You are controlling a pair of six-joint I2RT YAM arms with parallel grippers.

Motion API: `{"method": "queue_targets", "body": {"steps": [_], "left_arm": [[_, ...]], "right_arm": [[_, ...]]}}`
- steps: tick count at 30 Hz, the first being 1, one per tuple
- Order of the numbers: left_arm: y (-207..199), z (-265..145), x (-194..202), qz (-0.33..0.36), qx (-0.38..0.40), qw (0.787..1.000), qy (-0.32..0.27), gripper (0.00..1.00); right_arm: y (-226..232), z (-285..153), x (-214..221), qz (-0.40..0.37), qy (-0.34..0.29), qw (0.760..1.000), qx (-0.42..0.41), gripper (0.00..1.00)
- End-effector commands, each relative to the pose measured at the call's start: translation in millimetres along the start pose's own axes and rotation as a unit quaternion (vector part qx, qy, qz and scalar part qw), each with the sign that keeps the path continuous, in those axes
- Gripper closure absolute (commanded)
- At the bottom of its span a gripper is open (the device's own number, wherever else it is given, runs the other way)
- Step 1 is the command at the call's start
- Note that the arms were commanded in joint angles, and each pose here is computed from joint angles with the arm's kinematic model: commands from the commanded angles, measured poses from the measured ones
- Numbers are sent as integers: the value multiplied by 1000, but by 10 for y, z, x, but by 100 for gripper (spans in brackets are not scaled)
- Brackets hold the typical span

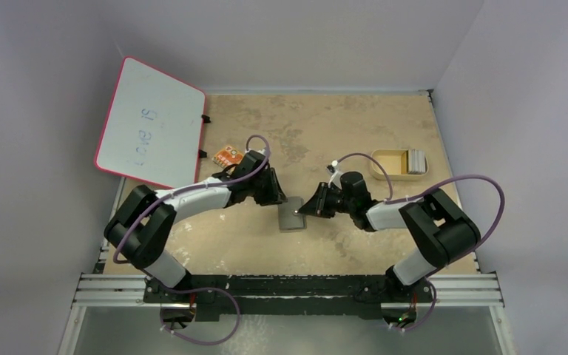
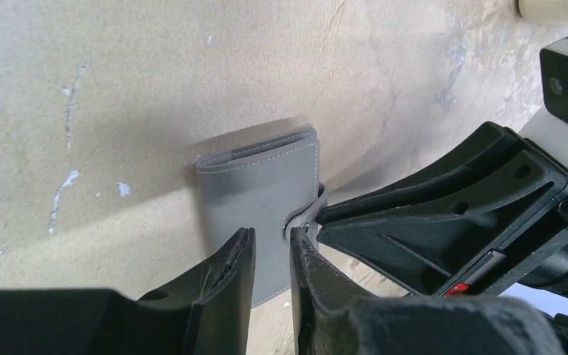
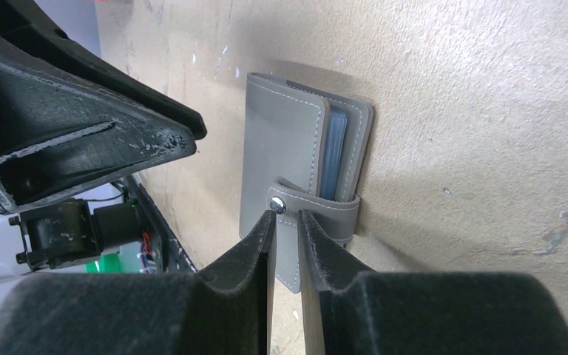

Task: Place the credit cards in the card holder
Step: Close the card holder at the center of the board.

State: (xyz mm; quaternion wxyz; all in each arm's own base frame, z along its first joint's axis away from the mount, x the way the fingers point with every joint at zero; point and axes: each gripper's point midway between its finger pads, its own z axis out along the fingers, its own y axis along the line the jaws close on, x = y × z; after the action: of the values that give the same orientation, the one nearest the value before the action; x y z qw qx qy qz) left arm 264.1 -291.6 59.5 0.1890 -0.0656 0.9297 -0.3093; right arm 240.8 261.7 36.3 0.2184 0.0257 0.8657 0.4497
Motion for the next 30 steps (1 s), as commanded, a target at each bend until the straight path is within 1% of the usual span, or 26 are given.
{"method": "queue_targets", "body": {"steps": [1, 5, 11, 21, 28, 30], "left_arm": [[54, -102, -143, 15, -31, 999, -30, 76], [157, 17, -97, 11, -27, 999, -18, 76], [188, 152, -66, 14, -24, 1000, -5, 76], [214, 206, -27, 13, -22, 1000, 2, 78], [211, 219, -15, 10, -19, 1000, 4, 79], [217, 214, -10, 10, -21, 1000, 4, 79]], "right_arm": [[65, 48, -90, -16, -7, 1000, -4, 81], [53, 46, -106, -18, -8, 1000, 4, 81], [29, 61, -141, -27, -9, 999, 24, 82], [5, 107, -150, -44, -1, 997, 56, 86], [32, 81, -165, -62, 9, 994, 88, 85], [69, 31, -199, -68, 2, 993, 96, 85]]}}
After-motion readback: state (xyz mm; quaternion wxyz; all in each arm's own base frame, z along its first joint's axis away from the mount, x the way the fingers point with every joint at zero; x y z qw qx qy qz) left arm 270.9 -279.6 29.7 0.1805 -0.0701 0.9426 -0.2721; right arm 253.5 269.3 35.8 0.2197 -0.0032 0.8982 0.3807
